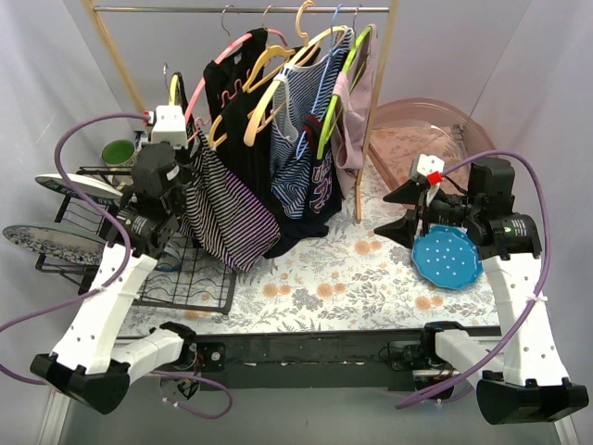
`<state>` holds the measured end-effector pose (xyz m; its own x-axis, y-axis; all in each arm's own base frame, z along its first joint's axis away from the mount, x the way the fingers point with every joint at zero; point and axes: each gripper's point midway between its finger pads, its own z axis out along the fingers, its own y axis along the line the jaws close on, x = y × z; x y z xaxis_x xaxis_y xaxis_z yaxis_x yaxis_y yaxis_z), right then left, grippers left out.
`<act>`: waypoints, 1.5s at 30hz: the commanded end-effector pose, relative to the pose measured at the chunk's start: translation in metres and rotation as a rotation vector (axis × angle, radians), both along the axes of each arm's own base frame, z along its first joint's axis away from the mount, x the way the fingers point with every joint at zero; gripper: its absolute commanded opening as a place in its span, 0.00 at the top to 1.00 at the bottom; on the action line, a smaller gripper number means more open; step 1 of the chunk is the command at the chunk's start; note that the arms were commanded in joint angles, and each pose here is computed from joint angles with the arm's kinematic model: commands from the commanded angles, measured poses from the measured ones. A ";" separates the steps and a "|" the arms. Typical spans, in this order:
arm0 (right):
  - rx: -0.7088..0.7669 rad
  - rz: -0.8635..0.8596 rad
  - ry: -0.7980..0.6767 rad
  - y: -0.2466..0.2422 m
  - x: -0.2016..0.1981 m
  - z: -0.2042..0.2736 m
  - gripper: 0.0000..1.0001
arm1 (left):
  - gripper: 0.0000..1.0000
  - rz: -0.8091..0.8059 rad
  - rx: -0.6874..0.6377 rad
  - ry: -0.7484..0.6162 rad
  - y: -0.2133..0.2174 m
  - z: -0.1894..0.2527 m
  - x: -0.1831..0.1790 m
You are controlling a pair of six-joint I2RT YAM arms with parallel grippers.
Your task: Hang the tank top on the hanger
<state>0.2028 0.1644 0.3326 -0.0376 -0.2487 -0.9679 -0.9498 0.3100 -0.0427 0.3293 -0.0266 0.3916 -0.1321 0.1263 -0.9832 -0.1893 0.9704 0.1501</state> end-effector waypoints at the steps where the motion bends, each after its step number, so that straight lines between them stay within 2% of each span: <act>1: 0.030 0.036 -0.016 0.003 -0.004 0.005 0.14 | 1.00 -0.026 -0.055 -0.204 0.001 0.071 0.014; 7: 0.038 0.051 -0.018 0.004 -0.009 0.004 0.14 | 1.00 -0.046 -0.074 -0.234 0.011 0.080 0.023; 13: 0.052 0.076 -0.014 0.007 -0.013 0.005 0.14 | 1.00 0.055 0.060 -0.227 0.035 0.078 0.017; 20: 0.065 0.102 0.005 0.009 -0.014 0.004 0.14 | 1.00 0.250 0.094 -0.293 0.071 0.096 -0.006; 29: 0.068 0.099 0.009 0.009 -0.014 0.003 0.14 | 1.00 0.291 0.082 -0.349 0.080 0.115 -0.023; 35: 0.075 0.105 0.016 0.010 -0.014 0.005 0.14 | 1.00 0.377 0.098 -0.467 0.093 0.155 -0.051; 40: 0.080 0.107 0.022 0.011 -0.014 0.005 0.14 | 1.00 0.361 0.077 -0.573 0.088 0.195 -0.073; 45: 0.084 0.108 0.031 0.011 -0.013 0.003 0.14 | 1.00 0.241 0.093 -0.524 0.064 0.185 -0.054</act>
<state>0.1893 0.1734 0.3313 -0.0577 -0.1949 -0.9791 -0.9742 0.2253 0.0126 0.3023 0.0416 0.5156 0.0850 0.3333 -0.9390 -0.5167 0.8205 0.2445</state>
